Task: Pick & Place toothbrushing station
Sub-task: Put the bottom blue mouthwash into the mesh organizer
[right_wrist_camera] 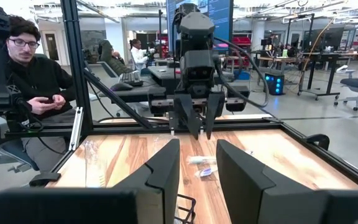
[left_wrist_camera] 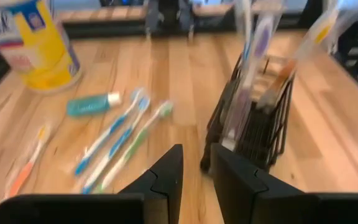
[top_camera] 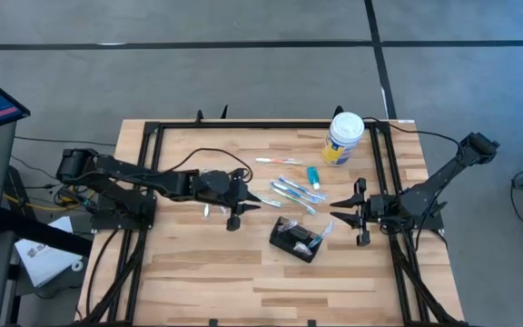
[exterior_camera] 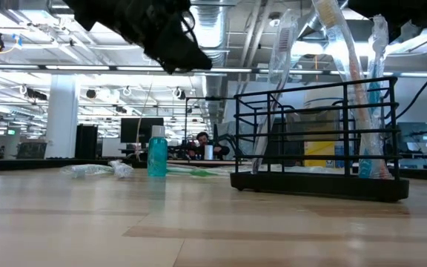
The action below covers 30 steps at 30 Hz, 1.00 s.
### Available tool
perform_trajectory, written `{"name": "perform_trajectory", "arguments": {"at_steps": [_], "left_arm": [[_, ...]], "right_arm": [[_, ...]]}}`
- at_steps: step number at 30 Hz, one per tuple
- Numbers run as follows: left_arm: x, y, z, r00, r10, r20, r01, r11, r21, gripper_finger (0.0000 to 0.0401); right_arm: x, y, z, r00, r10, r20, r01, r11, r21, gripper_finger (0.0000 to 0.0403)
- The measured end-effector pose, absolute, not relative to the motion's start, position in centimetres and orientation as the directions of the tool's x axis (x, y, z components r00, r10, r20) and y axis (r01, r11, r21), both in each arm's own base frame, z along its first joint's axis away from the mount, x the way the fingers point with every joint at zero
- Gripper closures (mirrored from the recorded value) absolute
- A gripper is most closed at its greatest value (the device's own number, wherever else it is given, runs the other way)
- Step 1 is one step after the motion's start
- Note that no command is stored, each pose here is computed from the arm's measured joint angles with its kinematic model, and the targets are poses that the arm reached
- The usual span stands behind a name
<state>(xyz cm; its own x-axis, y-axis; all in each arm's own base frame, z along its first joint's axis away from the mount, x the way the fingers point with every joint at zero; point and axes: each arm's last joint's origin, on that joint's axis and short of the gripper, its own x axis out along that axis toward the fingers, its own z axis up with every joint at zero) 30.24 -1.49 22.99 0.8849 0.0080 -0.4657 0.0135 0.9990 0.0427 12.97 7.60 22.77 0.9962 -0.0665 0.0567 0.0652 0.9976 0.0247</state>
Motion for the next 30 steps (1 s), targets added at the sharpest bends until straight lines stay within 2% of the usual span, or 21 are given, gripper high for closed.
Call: {"name": "perform_trajectory", "arguments": {"at_steps": [5,13,21,30], "left_arm": [[29.8,-1.3,22.3,0.843,0.072,-0.533,-0.035,0.996,0.079,0.0324],[29.6,-0.6,22.0,0.798,0.245,-0.55,-0.176,0.968,0.177,0.0324],[28.7,0.8,21.0,0.699,0.287,-0.655,-0.236,0.957,0.167,0.0324],[28.5,1.1,20.7,0.678,0.284,-0.678,-0.205,0.959,0.197,0.0324]], "right_arm": [[13.0,7.6,22.8,0.996,-0.066,0.057,0.065,0.998,0.025,0.0305],[13.0,7.6,22.8,0.996,-0.066,0.057,0.065,0.998,0.025,0.0305],[13.0,7.6,22.8,0.996,-0.066,0.057,0.065,0.998,0.025,0.0305],[13.0,7.6,22.8,0.996,-0.066,0.057,0.065,0.998,0.025,0.0305]]}}
